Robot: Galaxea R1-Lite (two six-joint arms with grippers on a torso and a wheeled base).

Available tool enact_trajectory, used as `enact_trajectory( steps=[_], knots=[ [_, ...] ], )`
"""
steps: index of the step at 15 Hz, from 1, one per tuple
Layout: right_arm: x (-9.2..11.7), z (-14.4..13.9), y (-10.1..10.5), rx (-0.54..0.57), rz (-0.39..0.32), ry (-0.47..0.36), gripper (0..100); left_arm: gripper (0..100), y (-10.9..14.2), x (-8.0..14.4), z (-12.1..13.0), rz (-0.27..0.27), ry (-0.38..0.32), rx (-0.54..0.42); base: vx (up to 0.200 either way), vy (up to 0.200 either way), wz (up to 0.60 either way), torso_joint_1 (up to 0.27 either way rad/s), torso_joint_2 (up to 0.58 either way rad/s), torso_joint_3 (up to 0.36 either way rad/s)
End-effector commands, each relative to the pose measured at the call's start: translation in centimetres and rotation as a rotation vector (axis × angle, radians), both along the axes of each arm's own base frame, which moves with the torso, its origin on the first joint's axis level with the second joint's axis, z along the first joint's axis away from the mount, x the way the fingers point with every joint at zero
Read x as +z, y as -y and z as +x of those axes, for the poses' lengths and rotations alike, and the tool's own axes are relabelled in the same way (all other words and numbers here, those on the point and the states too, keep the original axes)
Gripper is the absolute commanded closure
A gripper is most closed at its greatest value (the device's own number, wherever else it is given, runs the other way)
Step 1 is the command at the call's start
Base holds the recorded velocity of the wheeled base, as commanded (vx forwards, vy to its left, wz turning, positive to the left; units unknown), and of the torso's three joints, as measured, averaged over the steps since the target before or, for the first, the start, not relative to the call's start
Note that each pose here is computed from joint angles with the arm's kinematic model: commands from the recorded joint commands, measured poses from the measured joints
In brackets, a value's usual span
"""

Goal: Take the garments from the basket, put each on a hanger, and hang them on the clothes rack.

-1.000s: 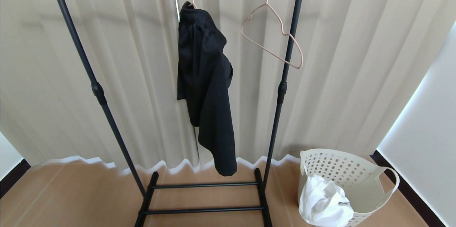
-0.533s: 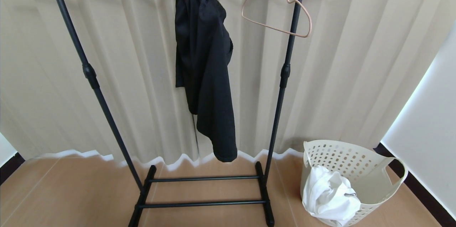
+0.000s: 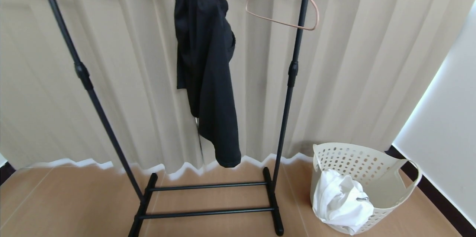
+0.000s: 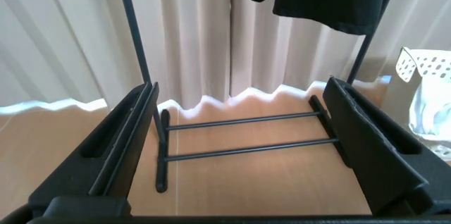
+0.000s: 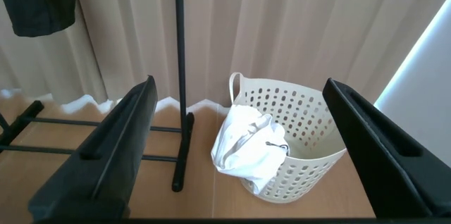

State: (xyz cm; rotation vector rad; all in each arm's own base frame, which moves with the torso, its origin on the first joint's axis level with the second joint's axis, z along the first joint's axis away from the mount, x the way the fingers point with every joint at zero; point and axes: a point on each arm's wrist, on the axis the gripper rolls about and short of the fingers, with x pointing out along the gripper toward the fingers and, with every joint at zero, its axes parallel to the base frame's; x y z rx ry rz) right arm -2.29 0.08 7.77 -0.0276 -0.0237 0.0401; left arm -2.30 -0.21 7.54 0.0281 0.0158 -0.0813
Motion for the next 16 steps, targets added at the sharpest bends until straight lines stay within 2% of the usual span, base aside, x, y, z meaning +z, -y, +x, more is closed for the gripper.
enact_trajectory(
  steps=[1,3,5,12,16],
  knots=[
    [0.00,0.01,0.00,0.001,0.000,-0.002,0,0,0.00,0.00,0.01,0.000,-0.001,0.000,0.000,0.000,-0.60,0.002,0.01,0.007],
    [0.01,0.01,0.00,0.001,0.000,0.000,0,0,0.00,0.00,0.01,0.000,-0.001,0.000,0.000,0.000,-0.60,0.002,0.00,0.005],
    [0.01,0.01,0.00,0.001,0.000,0.000,0,0,0.01,0.00,0.01,0.002,-0.001,-0.002,0.000,0.000,0.00,0.000,0.00,0.000],
    [0.01,0.01,0.00,0.001,0.000,0.000,0,0,0.01,-0.01,0.01,0.002,-0.003,-0.002,0.000,-0.200,0.00,0.002,0.00,0.004],
    [0.01,0.01,0.00,0.001,0.000,0.000,0,0,0.01,-0.01,0.01,0.002,-0.003,-0.002,0.200,0.000,0.00,0.001,0.00,0.006]
  ],
)
